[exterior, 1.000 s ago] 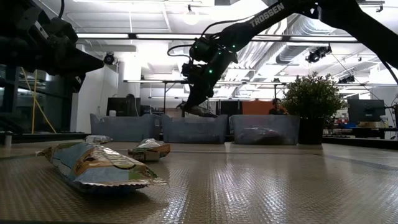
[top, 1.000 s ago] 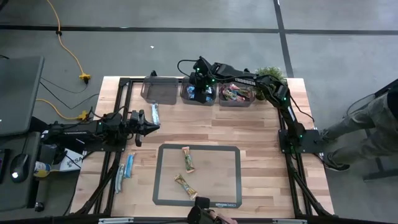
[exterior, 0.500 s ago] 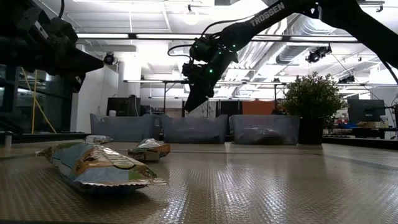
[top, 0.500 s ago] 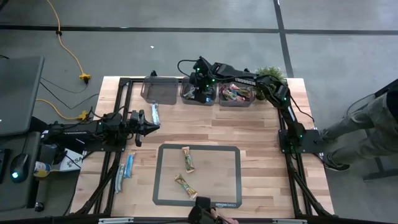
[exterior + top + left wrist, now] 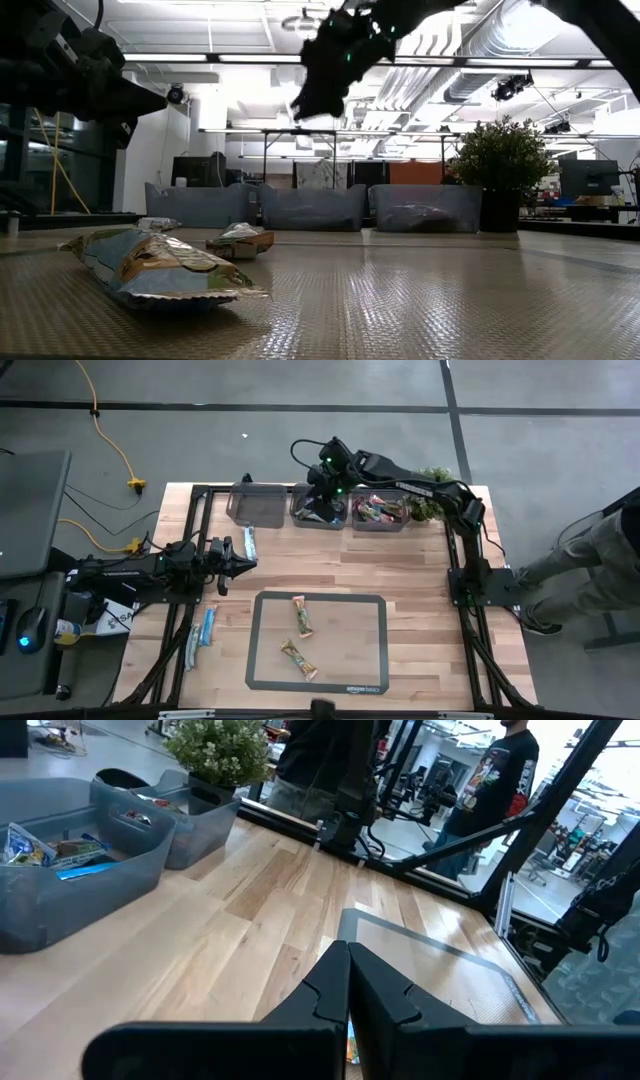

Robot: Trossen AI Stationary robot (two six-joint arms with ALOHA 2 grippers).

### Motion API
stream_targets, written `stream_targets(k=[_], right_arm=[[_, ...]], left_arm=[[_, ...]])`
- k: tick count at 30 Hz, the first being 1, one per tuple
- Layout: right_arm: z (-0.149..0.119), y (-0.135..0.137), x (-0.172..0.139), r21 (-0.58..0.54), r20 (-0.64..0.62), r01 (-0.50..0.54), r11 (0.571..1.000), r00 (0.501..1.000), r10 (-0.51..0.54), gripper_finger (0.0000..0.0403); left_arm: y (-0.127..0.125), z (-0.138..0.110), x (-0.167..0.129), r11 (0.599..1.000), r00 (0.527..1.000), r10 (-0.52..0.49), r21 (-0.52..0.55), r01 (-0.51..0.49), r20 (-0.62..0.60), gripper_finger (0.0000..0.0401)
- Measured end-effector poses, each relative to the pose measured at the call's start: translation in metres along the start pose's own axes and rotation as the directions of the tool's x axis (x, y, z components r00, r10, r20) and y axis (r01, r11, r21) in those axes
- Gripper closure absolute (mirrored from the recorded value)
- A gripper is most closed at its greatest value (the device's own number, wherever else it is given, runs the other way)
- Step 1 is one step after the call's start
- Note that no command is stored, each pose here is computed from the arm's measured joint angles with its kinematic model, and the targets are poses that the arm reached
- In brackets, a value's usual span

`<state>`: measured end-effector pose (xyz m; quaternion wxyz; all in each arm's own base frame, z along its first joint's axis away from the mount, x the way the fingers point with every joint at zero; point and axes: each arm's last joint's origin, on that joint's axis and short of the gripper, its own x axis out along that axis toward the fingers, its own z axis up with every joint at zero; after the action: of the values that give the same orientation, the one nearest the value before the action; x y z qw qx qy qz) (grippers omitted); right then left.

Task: Pick and place Granola Bars by type
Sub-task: Put the orange granola bar into the left black bin

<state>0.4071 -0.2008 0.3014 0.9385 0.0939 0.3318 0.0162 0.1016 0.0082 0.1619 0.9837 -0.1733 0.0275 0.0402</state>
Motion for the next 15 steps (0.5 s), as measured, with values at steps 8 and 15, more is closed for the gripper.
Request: stream_targets(k=[8, 15], right_arm=[[0.022, 0.066, -0.022, 0.001, 0.059, -0.182, 0.983, 0.982, 0.181, 0.0215], [0.028, 0.116, -0.043, 0.019, 0.042, -0.251, 0.968, 0.967, 0.25, 0.0214]], left_arm=[[0.0, 0.0, 0.0, 1.0, 1.0, 0.0, 0.0, 0.0, 0.0, 0.0401], [0.0, 0.0, 0.0, 1.0, 1.0, 0.0, 0.0, 0.0, 0.0, 0.0401]])
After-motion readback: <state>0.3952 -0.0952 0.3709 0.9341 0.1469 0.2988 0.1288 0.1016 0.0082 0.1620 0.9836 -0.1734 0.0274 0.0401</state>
